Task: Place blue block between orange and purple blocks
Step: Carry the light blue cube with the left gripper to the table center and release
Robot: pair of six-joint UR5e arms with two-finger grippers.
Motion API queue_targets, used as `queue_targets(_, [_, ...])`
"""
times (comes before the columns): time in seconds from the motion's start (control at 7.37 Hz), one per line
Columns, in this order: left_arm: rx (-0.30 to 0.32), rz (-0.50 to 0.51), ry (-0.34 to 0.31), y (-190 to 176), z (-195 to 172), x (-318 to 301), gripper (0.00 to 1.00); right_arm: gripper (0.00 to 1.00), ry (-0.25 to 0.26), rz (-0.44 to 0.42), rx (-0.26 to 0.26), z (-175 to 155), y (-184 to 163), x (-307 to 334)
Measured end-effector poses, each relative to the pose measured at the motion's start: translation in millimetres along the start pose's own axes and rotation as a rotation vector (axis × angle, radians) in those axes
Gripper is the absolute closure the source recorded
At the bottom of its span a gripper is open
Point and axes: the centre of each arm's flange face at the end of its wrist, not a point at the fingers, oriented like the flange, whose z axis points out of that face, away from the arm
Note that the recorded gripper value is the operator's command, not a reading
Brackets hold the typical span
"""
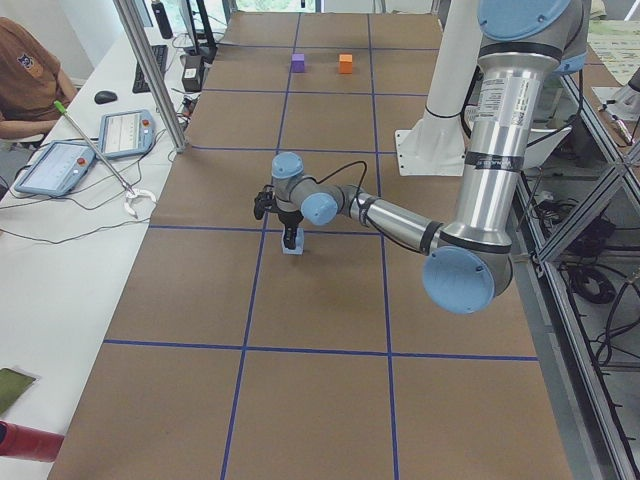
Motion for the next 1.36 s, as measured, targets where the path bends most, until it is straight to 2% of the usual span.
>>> queue_targets(0.27, [-0.009,-0.120,0.031,-22,-41,115,1.00,0.00,-0.002,-0.016,0.013,-7,-3,-9])
queue_targets(0.68, [-0.067,-0.176,0.083,-17,-51,297,1.00,0.00,0.011,-0.065,0.032,-19,-17,-38])
queue_targets(0.81, [-0.081,-0.177,0.073,-14,-40,336,1.00,0.00,0.012,-0.073,0.044,-38,-29,-56])
queue_targets(1.09, [-0.081,-0.153,0.045,-1,-11,375,1.00,0.00,0.013,-0.059,0.036,-101,-49,-121])
queue_targets(1.22, [-0.082,-0.133,0.046,8,2,385,1.00,0.00,0.010,-0.040,0.027,-130,-51,-154])
queue_targets(1.36, [-0.076,-0.106,0.047,19,13,398,1.00,0.00,0.004,-0.008,0.029,-146,-48,-180])
